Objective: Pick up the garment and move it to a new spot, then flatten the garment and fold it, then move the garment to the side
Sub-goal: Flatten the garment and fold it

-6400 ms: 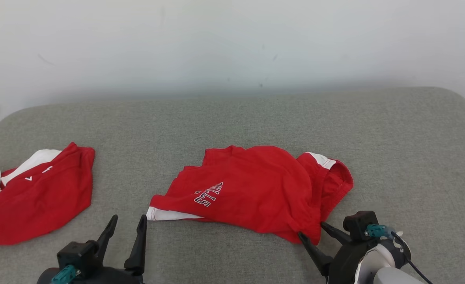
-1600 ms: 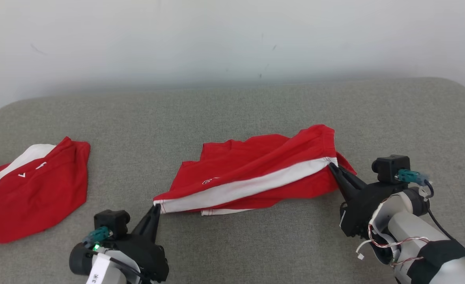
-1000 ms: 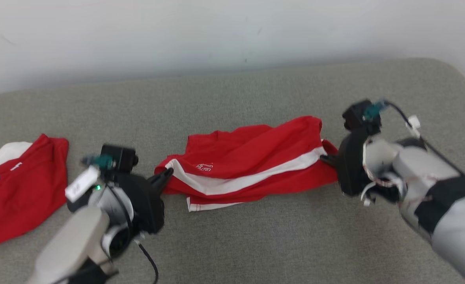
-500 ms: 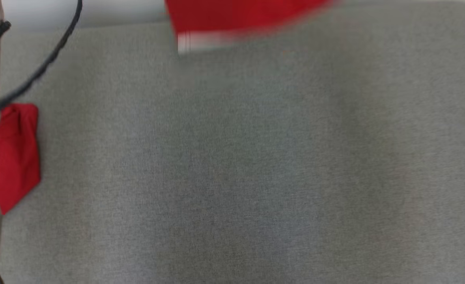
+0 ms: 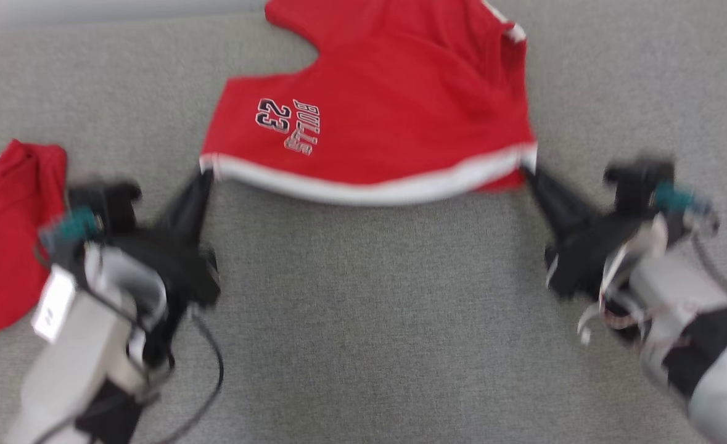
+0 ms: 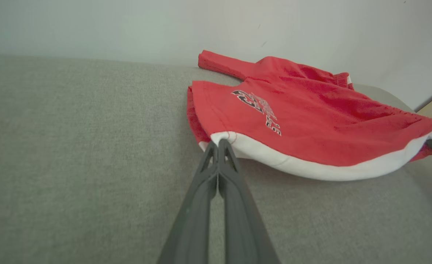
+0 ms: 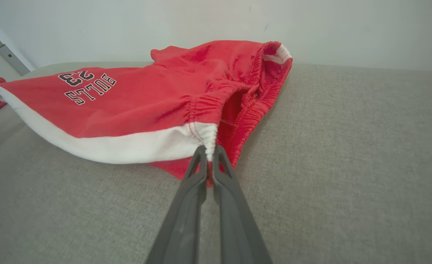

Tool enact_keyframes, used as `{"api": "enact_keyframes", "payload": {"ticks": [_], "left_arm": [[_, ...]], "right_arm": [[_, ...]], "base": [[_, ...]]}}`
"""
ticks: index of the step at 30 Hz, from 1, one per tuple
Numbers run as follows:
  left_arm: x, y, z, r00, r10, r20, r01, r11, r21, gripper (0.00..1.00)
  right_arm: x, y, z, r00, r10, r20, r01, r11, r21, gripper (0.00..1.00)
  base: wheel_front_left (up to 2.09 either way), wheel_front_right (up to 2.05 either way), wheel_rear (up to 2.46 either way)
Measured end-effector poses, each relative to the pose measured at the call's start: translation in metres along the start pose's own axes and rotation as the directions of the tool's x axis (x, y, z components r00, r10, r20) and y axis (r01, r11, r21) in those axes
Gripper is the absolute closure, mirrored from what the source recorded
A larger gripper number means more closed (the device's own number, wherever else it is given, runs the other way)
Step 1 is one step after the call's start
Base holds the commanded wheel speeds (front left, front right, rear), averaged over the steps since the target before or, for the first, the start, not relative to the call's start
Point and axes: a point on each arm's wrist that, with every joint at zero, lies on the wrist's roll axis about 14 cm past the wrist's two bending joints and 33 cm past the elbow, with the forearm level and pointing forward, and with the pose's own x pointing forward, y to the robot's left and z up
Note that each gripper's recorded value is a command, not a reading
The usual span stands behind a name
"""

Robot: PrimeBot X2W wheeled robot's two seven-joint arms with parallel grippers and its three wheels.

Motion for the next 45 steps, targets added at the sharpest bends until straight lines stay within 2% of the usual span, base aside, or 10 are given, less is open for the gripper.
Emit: {"api": "enact_keyframes", "payload": {"ticks": [2, 6, 17, 24, 31, 45], "left_arm": [[-0.018, -0.003, -0.021, 0.999, -0.006, -0.046, 0.007, 1.0, 0.01, 1.0], [-0.051, -0.004, -0.049, 0.995, 0.003, -0.101, 0.0, 0.999, 0.034, 1.0], [-0.112, -0.03, -0.08, 0.991, 0.006, -0.135, -0.006, 1.0, 0.002, 1.0], [-0.15, -0.049, -0.101, 0.987, 0.003, -0.162, -0.002, 1.0, 0.002, 1.0], [-0.163, -0.053, -0.093, 0.991, 0.009, -0.133, -0.007, 1.0, 0.02, 1.0], [-0.169, -0.055, -0.105, 0.983, 0.026, -0.184, -0.023, 1.0, 0.022, 1.0]], "right_arm": [[-0.017, 0.006, -0.02, 1.0, 0.0, -0.025, 0.001, 1.0, 0.027, 1.0], [-0.039, 0.011, -0.021, 1.0, 0.004, -0.022, -0.004, 1.0, 0.028, 1.0], [-0.109, 0.025, -0.056, 0.992, 0.005, -0.123, -0.005, 1.0, 0.001, 1.0], [-0.149, 0.042, -0.081, 0.985, 0.011, -0.172, -0.004, 0.999, 0.039, 1.0], [-0.161, 0.05, -0.08, 0.983, 0.028, -0.184, -0.023, 0.999, 0.032, 1.0], [-0.17, 0.055, -0.099, 0.962, 0.021, -0.274, -0.015, 1.0, 0.023, 1.0]], "base": [[0.0, 0.0, 0.0], [0.0, 0.0, 0.0], [0.0, 0.0, 0.0], [0.0, 0.0, 0.0], [0.0, 0.0, 0.0], [0.0, 0.0, 0.0]]}}
